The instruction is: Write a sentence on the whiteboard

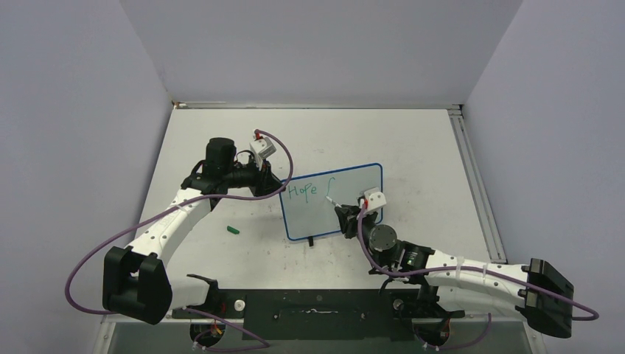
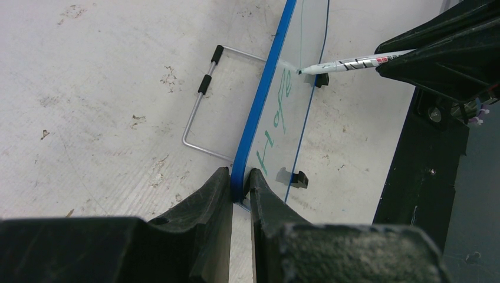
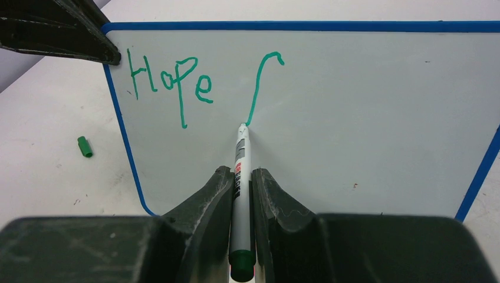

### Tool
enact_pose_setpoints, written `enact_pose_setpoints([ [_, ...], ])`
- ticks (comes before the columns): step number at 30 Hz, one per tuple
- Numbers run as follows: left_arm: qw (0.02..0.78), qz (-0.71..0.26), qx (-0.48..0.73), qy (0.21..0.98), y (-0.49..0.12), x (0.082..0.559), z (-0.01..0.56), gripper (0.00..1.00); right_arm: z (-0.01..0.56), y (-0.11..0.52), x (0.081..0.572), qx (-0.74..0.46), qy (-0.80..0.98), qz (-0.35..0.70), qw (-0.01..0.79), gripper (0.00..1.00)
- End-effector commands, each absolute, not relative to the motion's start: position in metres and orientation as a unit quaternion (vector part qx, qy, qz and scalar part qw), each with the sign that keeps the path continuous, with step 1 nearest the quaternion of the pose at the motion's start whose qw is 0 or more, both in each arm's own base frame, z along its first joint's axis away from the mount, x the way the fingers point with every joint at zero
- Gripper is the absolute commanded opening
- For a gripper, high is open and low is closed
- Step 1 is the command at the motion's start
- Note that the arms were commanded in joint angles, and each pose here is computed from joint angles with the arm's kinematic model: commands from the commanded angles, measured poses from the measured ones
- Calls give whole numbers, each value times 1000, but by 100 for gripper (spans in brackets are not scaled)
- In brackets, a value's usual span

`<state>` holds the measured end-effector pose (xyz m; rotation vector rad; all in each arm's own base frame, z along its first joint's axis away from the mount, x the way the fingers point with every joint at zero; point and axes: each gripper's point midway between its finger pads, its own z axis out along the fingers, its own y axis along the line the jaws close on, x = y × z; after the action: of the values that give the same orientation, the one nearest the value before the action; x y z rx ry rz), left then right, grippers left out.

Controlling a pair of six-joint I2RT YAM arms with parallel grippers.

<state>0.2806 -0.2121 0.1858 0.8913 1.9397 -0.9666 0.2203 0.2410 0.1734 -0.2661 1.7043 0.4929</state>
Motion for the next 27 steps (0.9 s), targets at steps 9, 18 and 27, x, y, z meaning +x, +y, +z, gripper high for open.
enact_pose_setpoints([
  [9,378,-364,356,773,-207,279,176,0,217,249,225,-92,701,249,662,5],
  [18,377,-364,356,774,-207,279,175,0,214,249,233,-100,701,215,673,5],
  [27,378,-365,357,772,-207,279,176,0,207,230,234,-79,712,186,672,5],
])
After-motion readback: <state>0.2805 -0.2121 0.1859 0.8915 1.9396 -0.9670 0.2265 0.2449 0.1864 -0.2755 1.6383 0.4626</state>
